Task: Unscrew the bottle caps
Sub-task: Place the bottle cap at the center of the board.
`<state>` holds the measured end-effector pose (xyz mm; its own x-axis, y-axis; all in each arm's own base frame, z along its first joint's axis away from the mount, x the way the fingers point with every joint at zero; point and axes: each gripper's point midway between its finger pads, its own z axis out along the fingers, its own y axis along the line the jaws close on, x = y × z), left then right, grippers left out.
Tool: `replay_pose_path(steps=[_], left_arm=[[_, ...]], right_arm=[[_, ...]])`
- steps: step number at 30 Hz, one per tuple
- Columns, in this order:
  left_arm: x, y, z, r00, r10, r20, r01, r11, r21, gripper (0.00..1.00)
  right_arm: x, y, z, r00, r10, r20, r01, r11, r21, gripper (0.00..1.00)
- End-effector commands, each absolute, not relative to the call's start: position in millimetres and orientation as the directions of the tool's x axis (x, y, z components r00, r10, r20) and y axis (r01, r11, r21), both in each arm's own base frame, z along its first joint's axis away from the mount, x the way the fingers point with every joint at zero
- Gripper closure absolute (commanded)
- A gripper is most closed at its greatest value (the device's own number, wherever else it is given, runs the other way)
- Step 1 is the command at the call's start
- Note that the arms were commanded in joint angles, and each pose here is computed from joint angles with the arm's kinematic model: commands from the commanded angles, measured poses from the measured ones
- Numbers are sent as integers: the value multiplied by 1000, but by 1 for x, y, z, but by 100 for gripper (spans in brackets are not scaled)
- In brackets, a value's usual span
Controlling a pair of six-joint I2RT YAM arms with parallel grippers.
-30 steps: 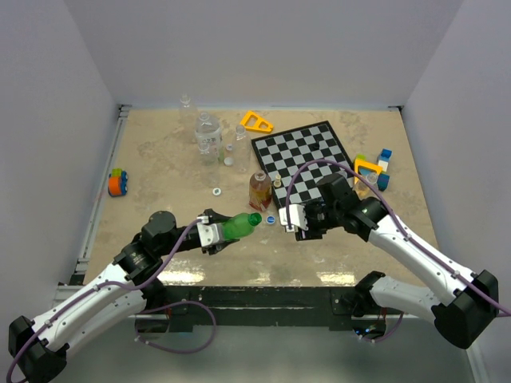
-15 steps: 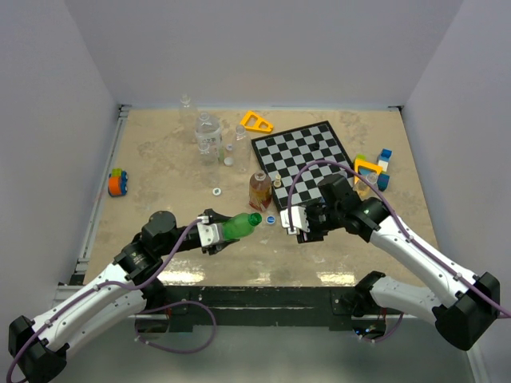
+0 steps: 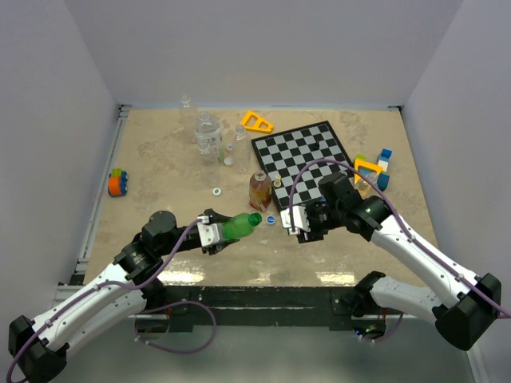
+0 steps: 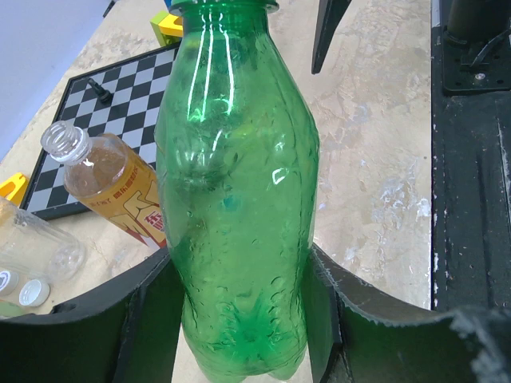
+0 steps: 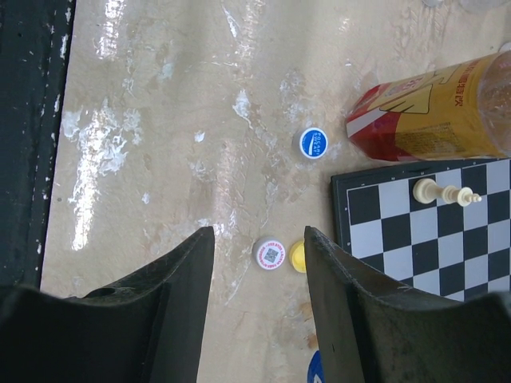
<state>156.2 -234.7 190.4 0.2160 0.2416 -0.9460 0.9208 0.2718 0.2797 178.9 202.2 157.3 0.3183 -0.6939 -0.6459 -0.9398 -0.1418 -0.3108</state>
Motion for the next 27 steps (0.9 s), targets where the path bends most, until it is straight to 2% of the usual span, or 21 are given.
replay_pose_path(steps=[1,27], left_arm=[[156,-239,203,250,198,-948,918,264,297,100],[155,-240,200,245,201,-948,921,256,293,100]], right_arm=[[178,206,175,353,-662,-661,-927,-155,-340,48],[172,210,185,390,-632,-670,-918,-205,-341,47]])
